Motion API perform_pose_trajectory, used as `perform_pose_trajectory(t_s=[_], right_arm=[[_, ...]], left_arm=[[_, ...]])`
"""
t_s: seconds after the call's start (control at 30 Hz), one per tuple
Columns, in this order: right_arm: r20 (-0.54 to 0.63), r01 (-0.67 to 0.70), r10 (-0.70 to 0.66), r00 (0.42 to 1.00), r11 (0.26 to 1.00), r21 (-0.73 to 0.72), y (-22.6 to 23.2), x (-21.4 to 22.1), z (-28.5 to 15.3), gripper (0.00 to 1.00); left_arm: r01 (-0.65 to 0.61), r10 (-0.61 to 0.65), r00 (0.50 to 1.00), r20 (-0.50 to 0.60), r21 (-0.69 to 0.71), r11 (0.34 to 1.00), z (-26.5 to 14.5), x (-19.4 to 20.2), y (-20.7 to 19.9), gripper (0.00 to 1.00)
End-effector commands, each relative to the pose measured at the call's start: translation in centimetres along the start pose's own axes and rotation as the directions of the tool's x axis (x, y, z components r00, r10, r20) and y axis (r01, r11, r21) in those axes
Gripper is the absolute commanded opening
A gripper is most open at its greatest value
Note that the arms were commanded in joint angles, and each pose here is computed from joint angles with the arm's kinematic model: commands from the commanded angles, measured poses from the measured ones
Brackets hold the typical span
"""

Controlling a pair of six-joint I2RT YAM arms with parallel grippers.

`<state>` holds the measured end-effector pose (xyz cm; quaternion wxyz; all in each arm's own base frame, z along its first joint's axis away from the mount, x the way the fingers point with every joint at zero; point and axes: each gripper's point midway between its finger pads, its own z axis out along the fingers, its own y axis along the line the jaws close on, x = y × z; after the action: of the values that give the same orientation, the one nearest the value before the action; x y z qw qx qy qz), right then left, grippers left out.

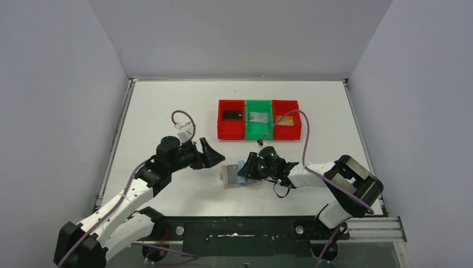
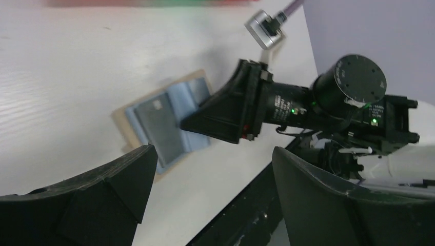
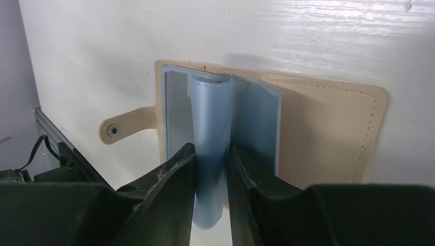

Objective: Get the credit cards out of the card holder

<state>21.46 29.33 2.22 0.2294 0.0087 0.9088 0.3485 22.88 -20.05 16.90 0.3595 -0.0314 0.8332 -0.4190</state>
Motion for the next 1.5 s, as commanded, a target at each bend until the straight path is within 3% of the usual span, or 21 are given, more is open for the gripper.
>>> perform_pose_trajectory(t_s=[0.0, 0.1, 0.33, 0.67, 1.03, 1.3, 1.47], right_arm=[[0.044, -0.035, 0.040, 0.998, 0.994, -0.108, 1.6, -0.9, -0.4, 0.29], [0.053, -0.039, 0.044, 0.998, 0.994, -0.100, 1.0, -0.8, -0.5, 0.29], [0.067, -0.047, 0.054, 0.996, 0.994, -0.097, 0.0, -0.6, -0.6, 0.30], [0.075, -0.044, 0.051, 0.996, 0.995, -0.091, -0.6, -0.4, -0.6, 0.31], [0.079, -0.057, 0.063, 0.995, 0.995, -0.077, -1.3, -0.4, -0.6, 0.31], [0.076, -0.038, 0.046, 0.996, 0.993, -0.112, -0.6, -0.6, -0.7, 0.35], [0.081, -0.036, 0.046, 0.996, 0.992, -0.118, -0.6, -0.9, -0.9, 0.38]], left_arm=[[-0.032, 0.030, 0.999, 0.019, 0.115, 0.993, 3.6, 1.2, -5.9, 0.83], [-0.009, 0.009, 1.000, -0.012, 0.046, 0.999, 6.3, 3.3, -5.9, 0.83], [0.109, -0.107, 0.993, 0.044, -0.054, 0.993, 10.1, 4.9, -3.7, 0.76], [0.232, -0.224, 0.967, 0.123, -0.048, 0.972, 12.4, 5.4, -1.7, 0.66], [0.278, -0.270, 0.959, 0.080, -0.098, 0.956, 14.0, 7.8, 0.6, 0.66], [0.298, -0.298, 0.955, -0.001, -0.018, 0.955, 14.3, 9.4, 0.1, 0.63], [0.303, -0.301, 0.953, -0.043, 0.058, 0.951, 14.2, 9.8, -1.3, 0.54]])
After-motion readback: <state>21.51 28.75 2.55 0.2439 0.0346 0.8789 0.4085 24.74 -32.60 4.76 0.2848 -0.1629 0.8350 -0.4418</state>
